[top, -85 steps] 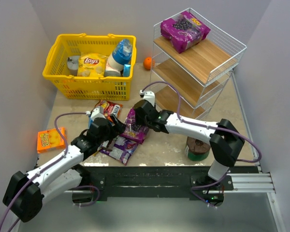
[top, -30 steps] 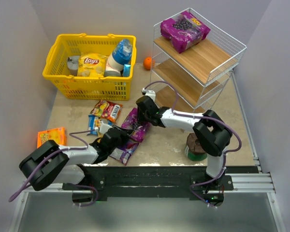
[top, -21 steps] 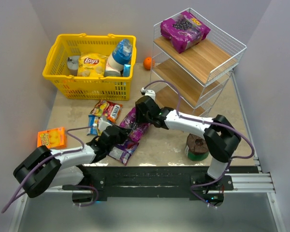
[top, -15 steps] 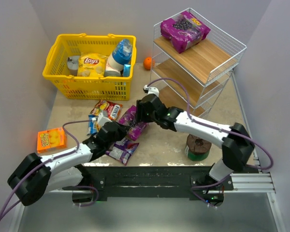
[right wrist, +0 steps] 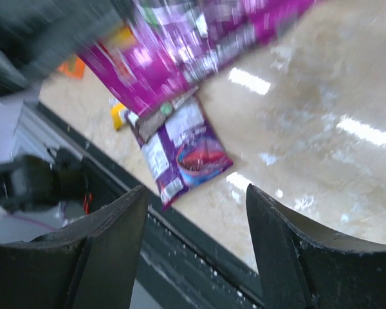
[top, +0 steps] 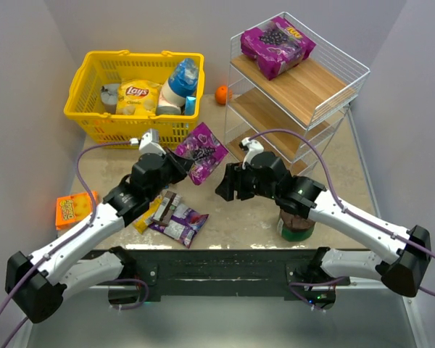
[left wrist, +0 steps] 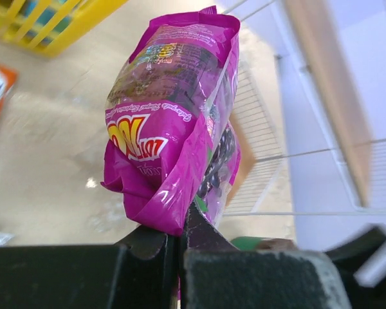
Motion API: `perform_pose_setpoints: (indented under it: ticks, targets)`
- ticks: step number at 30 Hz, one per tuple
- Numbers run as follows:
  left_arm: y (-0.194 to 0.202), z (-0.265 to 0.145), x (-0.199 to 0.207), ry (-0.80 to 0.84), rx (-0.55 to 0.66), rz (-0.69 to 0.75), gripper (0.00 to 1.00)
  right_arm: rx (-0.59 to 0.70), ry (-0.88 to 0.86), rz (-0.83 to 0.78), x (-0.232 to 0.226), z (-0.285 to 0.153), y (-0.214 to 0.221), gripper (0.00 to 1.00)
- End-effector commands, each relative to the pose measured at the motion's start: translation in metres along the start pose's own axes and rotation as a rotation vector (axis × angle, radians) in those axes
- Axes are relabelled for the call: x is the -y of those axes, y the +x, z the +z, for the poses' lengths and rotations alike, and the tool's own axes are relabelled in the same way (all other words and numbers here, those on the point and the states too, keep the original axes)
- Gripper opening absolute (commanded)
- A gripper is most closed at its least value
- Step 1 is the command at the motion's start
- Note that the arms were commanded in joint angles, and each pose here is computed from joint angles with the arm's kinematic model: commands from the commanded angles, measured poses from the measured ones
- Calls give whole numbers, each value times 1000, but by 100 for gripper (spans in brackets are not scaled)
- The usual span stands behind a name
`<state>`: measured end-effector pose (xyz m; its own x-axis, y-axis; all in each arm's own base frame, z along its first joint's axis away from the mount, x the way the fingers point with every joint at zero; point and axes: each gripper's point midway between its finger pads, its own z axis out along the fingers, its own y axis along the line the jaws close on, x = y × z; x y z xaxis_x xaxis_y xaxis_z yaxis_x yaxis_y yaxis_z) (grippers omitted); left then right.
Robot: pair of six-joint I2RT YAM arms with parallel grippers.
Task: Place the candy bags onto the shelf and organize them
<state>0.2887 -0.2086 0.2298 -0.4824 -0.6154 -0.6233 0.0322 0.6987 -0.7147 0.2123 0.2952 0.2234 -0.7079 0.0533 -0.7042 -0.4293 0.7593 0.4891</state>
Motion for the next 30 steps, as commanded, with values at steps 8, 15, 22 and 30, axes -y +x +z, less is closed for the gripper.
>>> perform_pose_setpoints:
  ticks: [8, 15, 22, 30]
  targets:
    - [-142, -93, 160, 432, 320, 47, 0, -160, -279, -77, -31, -27, 45, 67]
    - [-171, -116, 240, 678, 337, 81, 0, -148, -274, -54, -18, -11, 63, 68]
    - [-166, -133, 308, 903, 272, 83, 0, -201, -234, -42, 4, 12, 97, 67]
    - [-160, -144, 358, 1112, 222, 27, 0, -250, -196, -26, 18, 34, 120, 67]
